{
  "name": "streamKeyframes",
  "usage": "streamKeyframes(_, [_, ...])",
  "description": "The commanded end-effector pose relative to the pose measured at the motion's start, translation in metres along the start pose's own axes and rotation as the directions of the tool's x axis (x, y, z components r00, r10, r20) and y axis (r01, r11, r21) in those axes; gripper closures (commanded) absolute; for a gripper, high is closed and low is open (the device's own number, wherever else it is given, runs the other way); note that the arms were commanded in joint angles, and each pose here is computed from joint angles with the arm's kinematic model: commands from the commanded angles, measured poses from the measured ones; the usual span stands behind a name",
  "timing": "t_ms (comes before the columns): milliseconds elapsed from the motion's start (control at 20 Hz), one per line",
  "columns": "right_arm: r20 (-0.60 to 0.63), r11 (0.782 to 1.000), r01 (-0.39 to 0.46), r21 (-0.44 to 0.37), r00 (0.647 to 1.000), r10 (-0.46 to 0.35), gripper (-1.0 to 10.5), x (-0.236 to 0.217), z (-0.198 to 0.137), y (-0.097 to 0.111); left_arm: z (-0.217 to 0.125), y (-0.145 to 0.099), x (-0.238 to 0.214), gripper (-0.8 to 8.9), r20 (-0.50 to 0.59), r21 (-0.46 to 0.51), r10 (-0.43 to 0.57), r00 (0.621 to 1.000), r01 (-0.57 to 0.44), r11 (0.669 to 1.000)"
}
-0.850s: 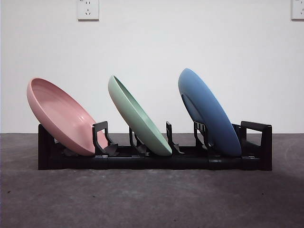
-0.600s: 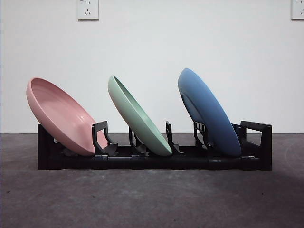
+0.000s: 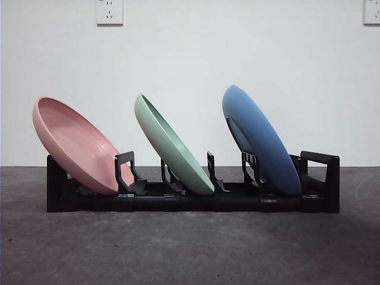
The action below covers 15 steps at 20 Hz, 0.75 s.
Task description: Place the plate
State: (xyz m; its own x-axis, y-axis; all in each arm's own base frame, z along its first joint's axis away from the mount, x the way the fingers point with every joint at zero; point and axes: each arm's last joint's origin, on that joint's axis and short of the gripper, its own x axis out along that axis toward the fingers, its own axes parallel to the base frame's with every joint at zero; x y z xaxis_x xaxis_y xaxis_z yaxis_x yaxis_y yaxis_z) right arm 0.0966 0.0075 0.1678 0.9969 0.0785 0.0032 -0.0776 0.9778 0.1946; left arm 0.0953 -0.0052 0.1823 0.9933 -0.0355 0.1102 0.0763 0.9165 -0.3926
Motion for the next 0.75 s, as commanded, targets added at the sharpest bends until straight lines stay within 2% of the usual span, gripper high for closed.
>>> streamKeyframes(50, [0.013, 0.992, -0.027, 0.12, 1.0, 0.025, 9.3, 0.0, 0.003, 0.001, 0.002, -0.001, 0.0, 8.03, -0.033, -0.119, 0.009, 0.999, -0.012, 0.993])
streamKeyframes(200, [0.008, 0.991, -0.016, 0.133, 1.0, 0.015, 9.3, -0.002, 0.011, 0.003, 0.006, -0.003, -0.001, 8.02, -0.147, -0.118, 0.058, 0.987, -0.075, 0.99])
streamKeyframes(300, [-0.002, 0.99, -0.018, 0.137, 1.0, 0.018, 9.3, -0.005, 0.021, 0.005, 0.013, -0.006, -0.001, 8.02, -0.21, -0.078, 0.078, 0.974, -0.097, 0.992])
streamKeyframes(600, [-0.04, 0.991, -0.017, 0.133, 0.999, 0.023, 9.3, -0.008, 0.051, 0.011, 0.047, -0.022, 0.004, 8.02, -0.321, 0.018, 0.057, 0.945, -0.054, 0.998])
streamKeyframes(750, [-0.112, 0.995, -0.05, 0.083, 0.992, 0.059, 9.3, -0.006, 0.067, 0.016, 0.064, -0.031, 0.01, 8.02, -0.401, 0.058, 0.042, 0.915, -0.02, 0.998])
